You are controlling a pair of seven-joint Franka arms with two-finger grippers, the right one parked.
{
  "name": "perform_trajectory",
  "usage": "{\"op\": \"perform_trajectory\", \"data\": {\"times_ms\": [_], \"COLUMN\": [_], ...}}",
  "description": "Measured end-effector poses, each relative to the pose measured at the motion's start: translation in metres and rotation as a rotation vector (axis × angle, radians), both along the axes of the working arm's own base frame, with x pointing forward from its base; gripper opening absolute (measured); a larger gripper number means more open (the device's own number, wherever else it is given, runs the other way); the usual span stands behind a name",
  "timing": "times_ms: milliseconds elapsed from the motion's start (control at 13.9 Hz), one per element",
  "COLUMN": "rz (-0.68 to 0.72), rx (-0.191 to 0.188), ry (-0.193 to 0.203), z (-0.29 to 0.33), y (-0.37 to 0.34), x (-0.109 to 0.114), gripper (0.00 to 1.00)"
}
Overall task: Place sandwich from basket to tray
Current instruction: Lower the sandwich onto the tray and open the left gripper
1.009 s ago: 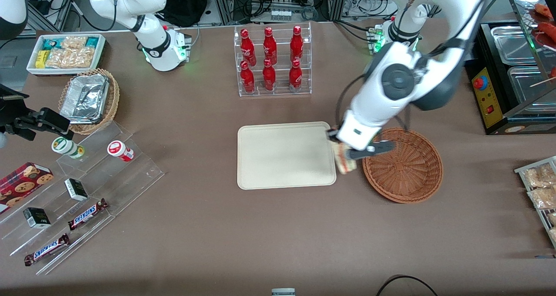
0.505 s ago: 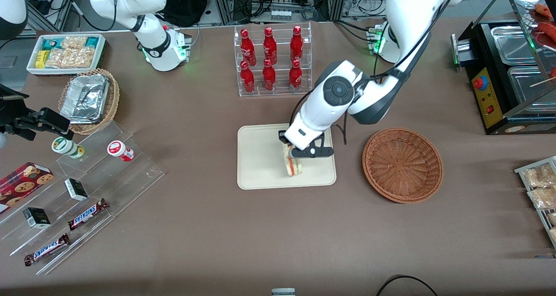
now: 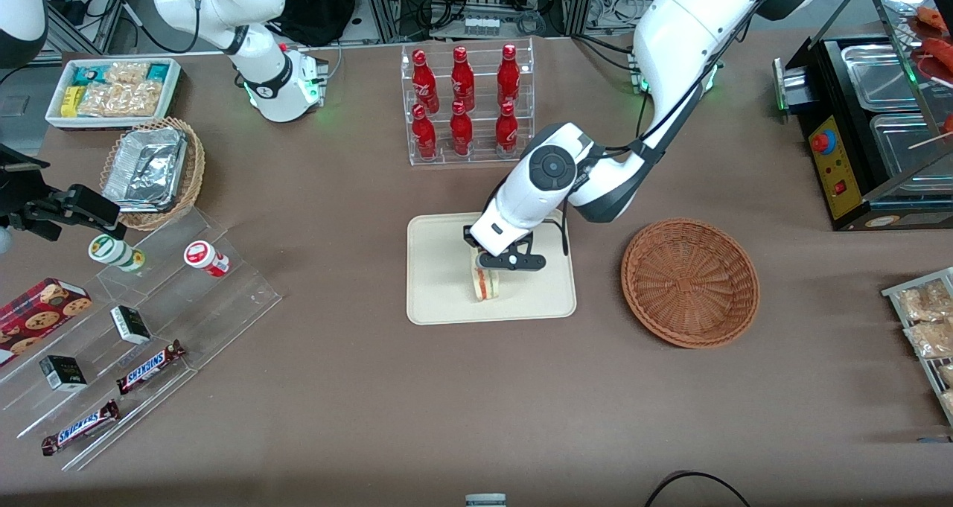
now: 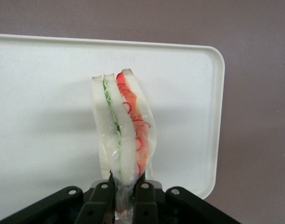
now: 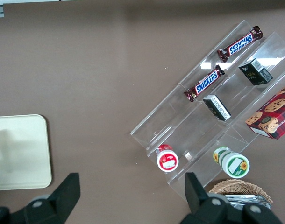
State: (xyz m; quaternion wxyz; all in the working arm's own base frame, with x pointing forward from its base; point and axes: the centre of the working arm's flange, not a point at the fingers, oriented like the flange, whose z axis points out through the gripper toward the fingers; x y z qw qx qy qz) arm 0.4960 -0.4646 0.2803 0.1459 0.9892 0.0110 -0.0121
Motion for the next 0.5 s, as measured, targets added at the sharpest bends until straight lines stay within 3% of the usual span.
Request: {"op": "perform_trajectory", "data": {"times_ms": [216,505], "rz": [-0.035,-0.028], "rx": [0.037,0.026], "ry": [-0.006,-0.011], "z": [-0.015,-0.027], "y": [0.003,0.004], "x": [-0.005,-0.011], "gripper": [0.15,0.16]}}
